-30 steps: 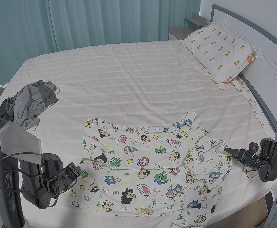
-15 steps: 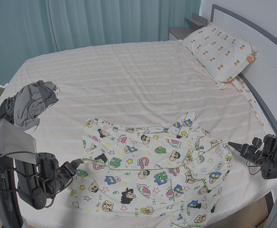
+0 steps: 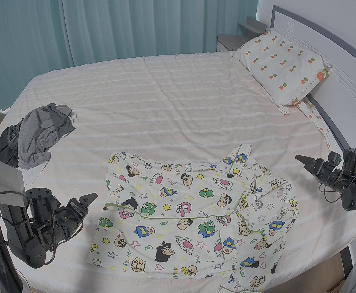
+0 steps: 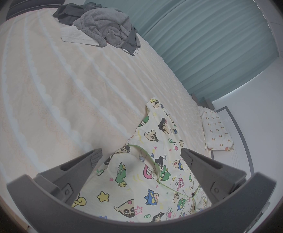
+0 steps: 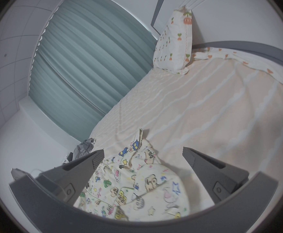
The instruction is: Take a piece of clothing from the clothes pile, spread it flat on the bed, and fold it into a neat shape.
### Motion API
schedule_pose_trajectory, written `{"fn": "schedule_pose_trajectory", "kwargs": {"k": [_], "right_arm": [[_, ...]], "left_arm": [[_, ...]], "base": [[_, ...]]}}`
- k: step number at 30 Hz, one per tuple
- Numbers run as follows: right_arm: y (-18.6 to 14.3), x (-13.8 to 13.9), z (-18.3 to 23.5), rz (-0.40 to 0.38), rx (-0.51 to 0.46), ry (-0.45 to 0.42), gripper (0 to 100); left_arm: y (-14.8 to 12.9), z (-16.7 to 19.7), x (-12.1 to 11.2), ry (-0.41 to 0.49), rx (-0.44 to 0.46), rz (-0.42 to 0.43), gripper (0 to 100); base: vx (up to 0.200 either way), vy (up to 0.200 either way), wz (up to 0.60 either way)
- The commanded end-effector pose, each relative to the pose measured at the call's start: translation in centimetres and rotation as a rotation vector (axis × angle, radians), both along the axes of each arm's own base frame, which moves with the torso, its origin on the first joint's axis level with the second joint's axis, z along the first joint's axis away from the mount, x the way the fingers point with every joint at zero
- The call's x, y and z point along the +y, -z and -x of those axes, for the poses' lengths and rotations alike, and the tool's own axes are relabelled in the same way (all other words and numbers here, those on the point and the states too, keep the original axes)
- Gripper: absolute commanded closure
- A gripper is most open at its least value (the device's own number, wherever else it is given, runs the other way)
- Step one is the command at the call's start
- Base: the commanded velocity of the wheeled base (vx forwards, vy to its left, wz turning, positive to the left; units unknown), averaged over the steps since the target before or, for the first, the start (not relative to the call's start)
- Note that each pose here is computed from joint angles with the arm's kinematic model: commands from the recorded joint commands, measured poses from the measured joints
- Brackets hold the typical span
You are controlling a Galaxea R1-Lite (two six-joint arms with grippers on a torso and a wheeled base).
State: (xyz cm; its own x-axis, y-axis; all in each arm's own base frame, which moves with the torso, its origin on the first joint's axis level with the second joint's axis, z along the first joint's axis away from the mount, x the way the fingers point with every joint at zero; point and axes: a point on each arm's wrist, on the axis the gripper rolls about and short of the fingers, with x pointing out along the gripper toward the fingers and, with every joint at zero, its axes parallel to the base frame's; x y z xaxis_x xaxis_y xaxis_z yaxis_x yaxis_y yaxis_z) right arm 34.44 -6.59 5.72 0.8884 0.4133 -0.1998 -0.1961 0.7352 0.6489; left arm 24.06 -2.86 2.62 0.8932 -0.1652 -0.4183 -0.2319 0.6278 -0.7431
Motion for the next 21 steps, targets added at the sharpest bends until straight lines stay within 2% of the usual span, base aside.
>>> {"fn": "schedule_pose_trajectory", "kwargs": {"k": [1,2,3,7,11,14,21], "right_arm": [[-4.0,9.6,-6.5,-0.185,0.102,-0.044,0],[-3.5,10.5,-7.2,-0.209,0.117,-0.042,0],[-3.4,10.6,-7.3,-0.209,0.12,-0.042,0],[-0.4,14.0,-8.8,-0.199,0.172,-0.083,0],[2.7,16.3,-9.9,-0.17,0.2,-0.037,0],[4.0,16.8,-10.4,-0.15,0.21,0.008,0],[3.8,16.7,-10.1,-0.148,0.213,0.018,0]], "left_arm": [[-0.7,1.1,0.0,0.037,0.0,0.068,0],[-0.7,1.2,-0.1,0.056,0.006,0.076,0],[-0.7,1.3,-0.1,0.059,0.006,0.078,0],[-0.6,1.9,-0.1,0.111,0.03,0.1,0],[-0.5,2.1,-0.2,0.147,0.043,0.115,0],[-0.4,2.4,-0.2,0.159,0.057,0.121,0],[-0.3,2.4,-0.2,0.158,0.058,0.119,0]], "base": [[0.0,0.0,0.0],[0.0,0.0,0.0],[0.0,0.0,0.0],[0.0,0.0,0.0],[0.0,0.0,0.0],[0.0,0.0,0.0],[0.0,0.0,0.0]]}}
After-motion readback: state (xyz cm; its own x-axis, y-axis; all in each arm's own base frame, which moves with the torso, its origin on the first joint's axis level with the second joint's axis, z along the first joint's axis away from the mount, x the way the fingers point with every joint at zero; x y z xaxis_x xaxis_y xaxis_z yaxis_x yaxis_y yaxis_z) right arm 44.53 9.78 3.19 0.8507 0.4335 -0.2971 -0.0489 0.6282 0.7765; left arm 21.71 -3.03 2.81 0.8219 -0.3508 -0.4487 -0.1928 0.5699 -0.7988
